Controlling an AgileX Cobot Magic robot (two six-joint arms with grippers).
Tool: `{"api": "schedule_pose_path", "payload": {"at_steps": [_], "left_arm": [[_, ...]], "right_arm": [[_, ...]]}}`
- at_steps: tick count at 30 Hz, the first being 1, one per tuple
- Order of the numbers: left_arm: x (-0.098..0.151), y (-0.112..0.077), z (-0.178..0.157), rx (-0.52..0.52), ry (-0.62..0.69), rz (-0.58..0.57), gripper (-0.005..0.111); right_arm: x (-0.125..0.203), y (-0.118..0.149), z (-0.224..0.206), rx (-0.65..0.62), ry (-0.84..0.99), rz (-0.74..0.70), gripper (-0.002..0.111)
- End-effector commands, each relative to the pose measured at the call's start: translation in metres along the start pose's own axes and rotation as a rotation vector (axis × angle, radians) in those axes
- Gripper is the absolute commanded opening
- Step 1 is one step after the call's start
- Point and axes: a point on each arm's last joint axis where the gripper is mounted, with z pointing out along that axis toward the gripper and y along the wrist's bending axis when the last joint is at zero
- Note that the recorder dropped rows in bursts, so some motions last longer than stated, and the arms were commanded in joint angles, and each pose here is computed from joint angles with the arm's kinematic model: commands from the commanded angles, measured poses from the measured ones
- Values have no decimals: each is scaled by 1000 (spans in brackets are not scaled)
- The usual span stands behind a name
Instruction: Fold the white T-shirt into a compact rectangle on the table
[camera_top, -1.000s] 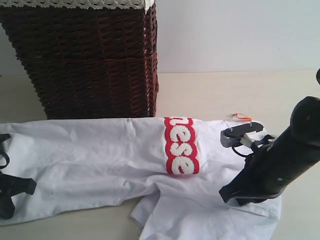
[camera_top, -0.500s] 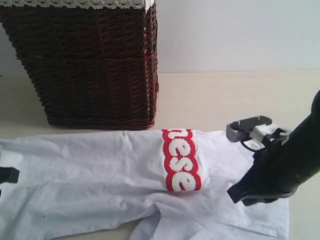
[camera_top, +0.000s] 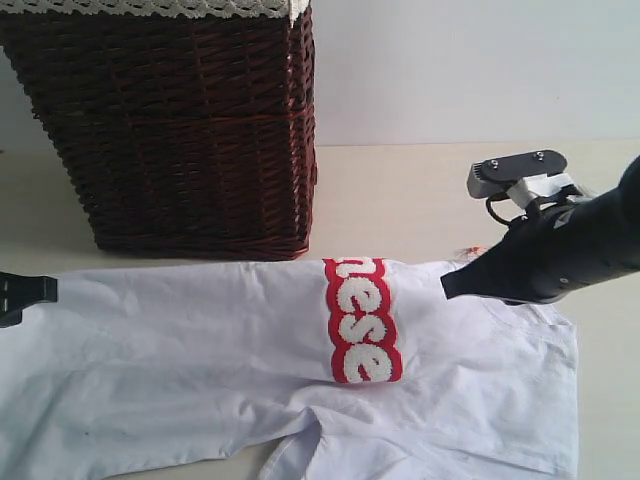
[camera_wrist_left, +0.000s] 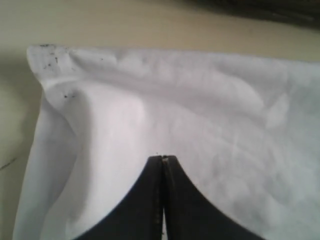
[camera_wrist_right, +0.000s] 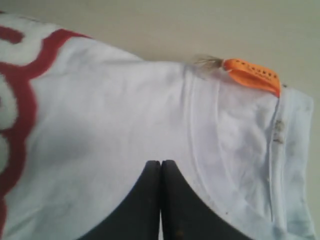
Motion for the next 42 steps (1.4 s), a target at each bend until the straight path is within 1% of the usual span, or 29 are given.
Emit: {"api": "schedule_pose_path", "payload": {"at_steps": [1, 6, 10, 11, 14, 17, 19, 21, 25, 28, 30, 32, 35, 38, 42], "left_arm": [[-16, -2, 30, -9, -15, -5, 0], [-28, -3, 68, -19, 36, 7, 0], [-29, -3, 96, -28, 81, 23, 0], [-27, 1, 103, -36, 99, 15, 0], [-21, 11, 108, -53, 153, -2, 0], [-21, 23, 103, -62, 196, 15, 0], [-21, 26, 99, -66, 190, 13, 0], [-19, 26, 98, -64, 219, 12, 0], [-16, 25, 95, -60, 261, 10, 0], [-15, 24, 89, -55, 292, 10, 0], [-15, 24, 85, -52, 303, 12, 0], [-16, 23, 79, -47, 321, 12, 0], [-21, 21, 69, -42, 307, 13, 0], [-27, 19, 53, -37, 247, 21, 0], [-34, 16, 24, -31, 127, 27, 0]], "right_arm": [[-17, -12, 34, 26, 22, 26, 0], [-30, -16, 65, 28, 47, 16, 0], [-36, -18, 83, 29, 61, 11, 0], [-37, -19, 88, 32, 67, -6, 0], [-35, -25, 95, 47, 63, 1, 0], [-35, -42, 94, 74, 54, 46, 0], [-33, -50, 93, 79, 68, 67, 0], [-29, -57, 91, 73, 109, 87, 0], [-27, -58, 89, 70, 129, 69, 0], [-28, -56, 79, 65, 128, 68, 0], [-22, -56, 75, 72, 126, 57, 0], [-8, -58, 75, 94, 130, 69, 0], [3, -66, 74, 104, 160, 105, 0], [10, -68, 71, 107, 176, 124, 0], [13, -68, 62, 110, 171, 142, 0]]}}
